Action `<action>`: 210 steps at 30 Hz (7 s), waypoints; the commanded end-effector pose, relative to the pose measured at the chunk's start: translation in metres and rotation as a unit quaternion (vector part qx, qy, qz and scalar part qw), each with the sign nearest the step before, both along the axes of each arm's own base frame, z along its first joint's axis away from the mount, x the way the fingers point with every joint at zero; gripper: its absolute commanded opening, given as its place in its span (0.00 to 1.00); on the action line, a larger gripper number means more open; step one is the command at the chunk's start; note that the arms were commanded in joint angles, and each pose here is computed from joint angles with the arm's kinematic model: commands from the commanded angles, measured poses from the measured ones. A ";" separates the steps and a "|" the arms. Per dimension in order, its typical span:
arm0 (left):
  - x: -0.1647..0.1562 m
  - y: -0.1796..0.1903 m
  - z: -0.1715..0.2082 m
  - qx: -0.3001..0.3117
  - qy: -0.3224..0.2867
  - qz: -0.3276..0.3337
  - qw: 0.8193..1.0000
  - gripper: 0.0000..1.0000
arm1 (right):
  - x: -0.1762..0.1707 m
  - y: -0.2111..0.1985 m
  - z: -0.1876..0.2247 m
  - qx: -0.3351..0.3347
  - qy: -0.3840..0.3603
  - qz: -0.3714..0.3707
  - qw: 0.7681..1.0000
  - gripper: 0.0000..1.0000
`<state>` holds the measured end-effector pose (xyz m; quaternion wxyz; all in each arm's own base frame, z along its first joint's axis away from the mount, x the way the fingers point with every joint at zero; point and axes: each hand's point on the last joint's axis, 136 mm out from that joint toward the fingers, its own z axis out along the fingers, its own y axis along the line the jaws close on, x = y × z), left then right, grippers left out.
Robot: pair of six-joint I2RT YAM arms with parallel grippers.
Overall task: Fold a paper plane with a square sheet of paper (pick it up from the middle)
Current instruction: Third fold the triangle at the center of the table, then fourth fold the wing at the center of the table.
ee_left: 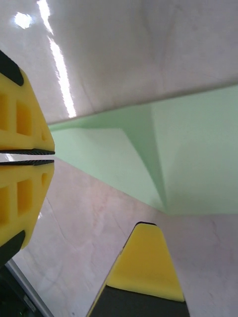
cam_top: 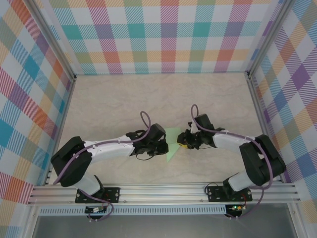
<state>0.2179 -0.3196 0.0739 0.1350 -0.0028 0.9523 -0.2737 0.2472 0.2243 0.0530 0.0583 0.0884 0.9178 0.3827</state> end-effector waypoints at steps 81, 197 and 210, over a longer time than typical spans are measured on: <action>-0.005 -0.008 -0.006 0.084 -0.135 -0.077 0.984 0.46 | 0.007 0.023 -0.007 0.060 0.036 -0.020 0.997 0.08; 0.002 0.018 -0.062 -0.151 0.026 0.016 0.988 0.00 | 0.023 0.067 -0.015 0.081 0.023 0.097 0.992 0.14; 0.009 0.023 -0.072 -0.175 0.084 0.032 0.981 0.00 | 0.024 0.062 -0.025 0.056 0.031 0.090 0.994 0.14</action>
